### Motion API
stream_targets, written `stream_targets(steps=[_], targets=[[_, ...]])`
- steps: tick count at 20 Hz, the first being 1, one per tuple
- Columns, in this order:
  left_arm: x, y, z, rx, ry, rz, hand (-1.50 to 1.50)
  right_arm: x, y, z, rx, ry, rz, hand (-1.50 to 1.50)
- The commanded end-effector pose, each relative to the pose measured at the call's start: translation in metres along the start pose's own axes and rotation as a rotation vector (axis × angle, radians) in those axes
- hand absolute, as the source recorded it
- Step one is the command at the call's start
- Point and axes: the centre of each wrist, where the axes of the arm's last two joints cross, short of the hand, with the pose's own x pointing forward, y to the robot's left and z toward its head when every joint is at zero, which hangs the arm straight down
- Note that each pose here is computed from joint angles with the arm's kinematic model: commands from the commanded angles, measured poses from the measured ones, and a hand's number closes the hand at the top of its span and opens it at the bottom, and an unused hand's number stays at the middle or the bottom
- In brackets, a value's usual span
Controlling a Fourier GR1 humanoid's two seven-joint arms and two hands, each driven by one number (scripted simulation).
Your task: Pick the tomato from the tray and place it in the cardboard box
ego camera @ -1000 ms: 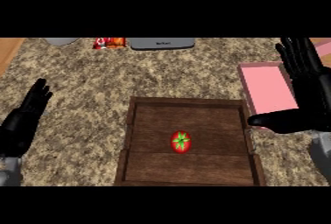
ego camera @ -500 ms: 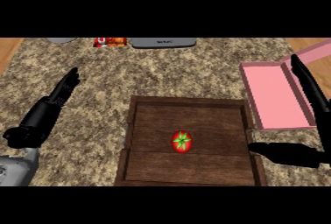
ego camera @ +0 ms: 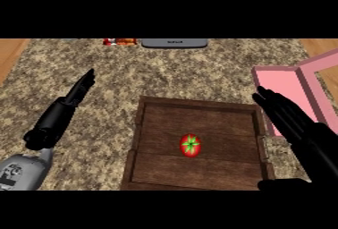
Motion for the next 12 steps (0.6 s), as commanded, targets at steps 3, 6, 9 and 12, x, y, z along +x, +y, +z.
stream_targets(steps=[3,6,9,12], targets=[[0.012,-0.001,-0.008,-0.018,-0.019,0.013,0.0,0.041,0.007,-0.001,0.222,0.074,0.195,-1.5],[0.016,-0.005,-0.009,-0.031,-0.027,-0.001,0.0,0.062,0.017,-0.005,0.296,0.115,0.278,-1.5],[0.007,-0.006,-0.016,-0.015,-0.011,0.007,0.0,0.09,0.034,-0.026,0.321,0.14,0.319,-1.5],[0.003,0.001,-0.007,-0.016,-0.015,-0.012,0.0,0.111,0.045,-0.037,0.358,0.194,0.348,-1.5]])
